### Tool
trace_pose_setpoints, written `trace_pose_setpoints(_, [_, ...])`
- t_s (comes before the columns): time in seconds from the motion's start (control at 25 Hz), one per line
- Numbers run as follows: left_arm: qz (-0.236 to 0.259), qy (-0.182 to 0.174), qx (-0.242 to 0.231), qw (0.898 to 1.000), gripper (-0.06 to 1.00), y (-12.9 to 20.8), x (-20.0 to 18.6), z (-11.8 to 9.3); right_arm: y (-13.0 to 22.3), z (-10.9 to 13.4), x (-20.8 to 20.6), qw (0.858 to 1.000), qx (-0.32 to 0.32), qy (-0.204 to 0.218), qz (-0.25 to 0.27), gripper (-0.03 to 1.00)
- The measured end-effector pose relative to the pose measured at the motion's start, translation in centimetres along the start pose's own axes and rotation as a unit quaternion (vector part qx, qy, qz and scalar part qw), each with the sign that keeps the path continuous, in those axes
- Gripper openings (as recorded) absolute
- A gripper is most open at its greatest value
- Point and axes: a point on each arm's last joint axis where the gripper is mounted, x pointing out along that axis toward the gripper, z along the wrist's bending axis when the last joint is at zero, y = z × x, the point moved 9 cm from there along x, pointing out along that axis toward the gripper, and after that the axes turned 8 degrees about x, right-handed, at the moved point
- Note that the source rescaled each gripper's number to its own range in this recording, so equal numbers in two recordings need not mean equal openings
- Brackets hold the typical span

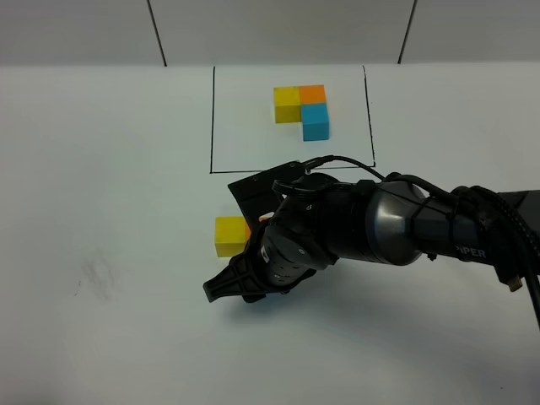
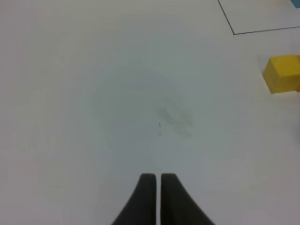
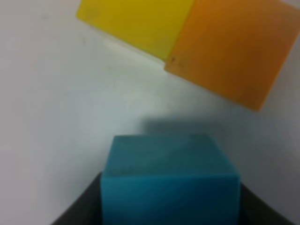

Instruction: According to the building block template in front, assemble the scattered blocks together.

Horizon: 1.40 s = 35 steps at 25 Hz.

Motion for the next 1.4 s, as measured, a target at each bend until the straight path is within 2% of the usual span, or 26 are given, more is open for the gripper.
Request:
trace_pose_setpoints(0.56, [0.000, 0.000, 0.000, 1.000, 0.00, 0.0, 0.0, 0.0, -0.3, -0.3, 0.0, 0.999, 0.051, 0.007, -0.008, 0.49])
trace_pose_setpoints(1.0, [0.000, 0.000, 0.000, 1.000, 0.00, 0.0, 0.0, 0.0, 0.3, -0.6, 1.0, 0.998, 0.055, 0.018, 0.004, 0.49])
trace_pose_setpoints(1.4, [0.000, 0.000, 0.000, 1.000, 0.00, 0.0, 0.0, 0.0, -1.3, -0.4, 0.6, 0.998, 0.050, 0.036, -0.002, 0.49])
